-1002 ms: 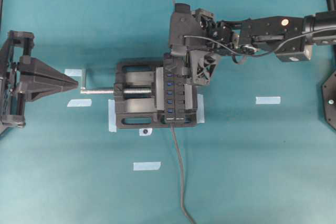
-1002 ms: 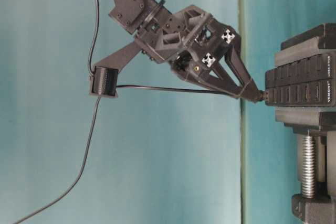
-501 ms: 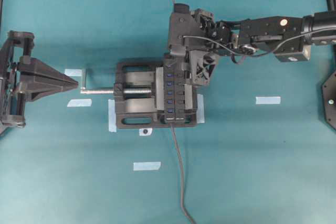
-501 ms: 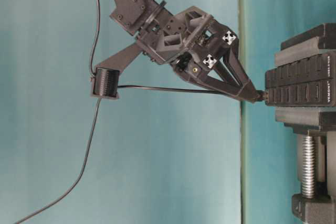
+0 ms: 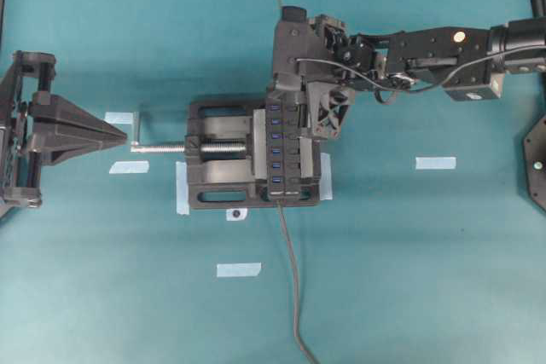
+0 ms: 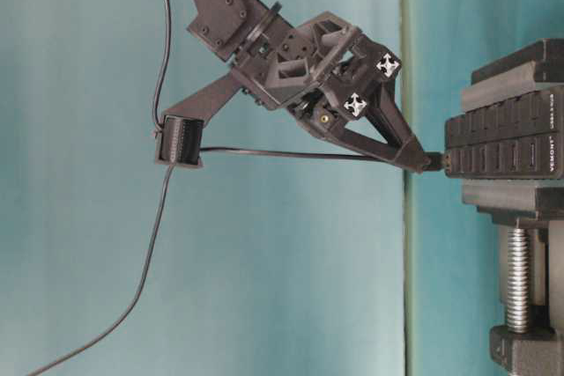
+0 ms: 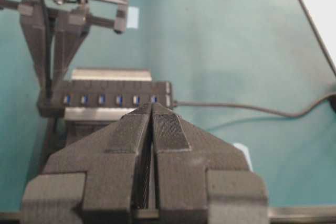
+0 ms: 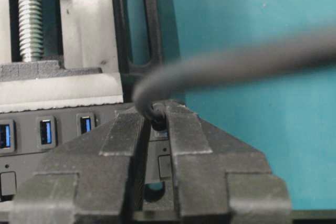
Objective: Insert the USB into the center port of the fixed hub
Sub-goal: 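Close the right gripper on the black USB plug, then pull the USB plug out of the end port with the right gripper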
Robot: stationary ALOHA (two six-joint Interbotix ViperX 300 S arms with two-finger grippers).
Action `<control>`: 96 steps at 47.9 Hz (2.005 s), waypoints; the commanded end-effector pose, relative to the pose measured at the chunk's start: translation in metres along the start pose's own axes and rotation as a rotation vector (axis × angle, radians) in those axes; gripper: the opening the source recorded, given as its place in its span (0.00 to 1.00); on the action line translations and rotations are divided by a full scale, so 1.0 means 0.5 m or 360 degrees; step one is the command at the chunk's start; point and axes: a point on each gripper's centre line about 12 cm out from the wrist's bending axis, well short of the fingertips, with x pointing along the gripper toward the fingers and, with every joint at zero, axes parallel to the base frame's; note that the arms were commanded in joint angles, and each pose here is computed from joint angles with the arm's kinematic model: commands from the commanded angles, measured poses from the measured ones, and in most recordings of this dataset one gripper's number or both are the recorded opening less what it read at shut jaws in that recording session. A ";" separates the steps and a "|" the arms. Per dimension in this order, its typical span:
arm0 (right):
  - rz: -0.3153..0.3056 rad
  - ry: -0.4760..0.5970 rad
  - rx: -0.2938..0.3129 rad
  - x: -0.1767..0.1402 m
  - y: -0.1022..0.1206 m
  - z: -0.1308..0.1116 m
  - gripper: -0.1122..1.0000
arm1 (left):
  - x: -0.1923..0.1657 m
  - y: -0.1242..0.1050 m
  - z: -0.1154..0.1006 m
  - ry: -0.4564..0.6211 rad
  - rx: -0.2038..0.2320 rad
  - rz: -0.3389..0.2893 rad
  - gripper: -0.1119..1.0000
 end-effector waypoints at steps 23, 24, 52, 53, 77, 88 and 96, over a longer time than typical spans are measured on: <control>-0.0004 -0.0101 -0.0008 -0.022 0.002 0.041 0.19 | -0.009 -0.002 0.017 -0.0056 -0.0001 -0.0007 0.10; -0.0004 -0.0103 -0.0008 -0.023 0.001 0.042 0.19 | -0.009 -0.002 0.016 -0.0053 -0.0001 -0.0007 0.10; 0.0010 -0.0110 0.0003 -0.074 0.006 0.077 0.19 | -0.009 -0.002 0.016 -0.0056 -0.0006 -0.0007 0.10; 0.0010 -0.0113 0.0003 -0.077 0.006 0.080 0.19 | -0.009 -0.002 0.016 -0.0056 -0.0006 -0.0007 0.10; 0.0043 -0.0188 0.0034 -0.131 0.020 0.117 0.18 | -0.009 -0.002 0.016 -0.0056 -0.0045 -0.0008 0.10; 0.0072 -0.0212 0.0075 -0.140 0.037 0.128 0.18 | -0.008 -0.002 0.012 -0.0039 -0.0045 -0.0007 0.10; 0.0080 -0.0212 0.0096 -0.138 0.042 0.127 0.18 | -0.008 -0.002 0.012 -0.0024 -0.0045 -0.0006 0.10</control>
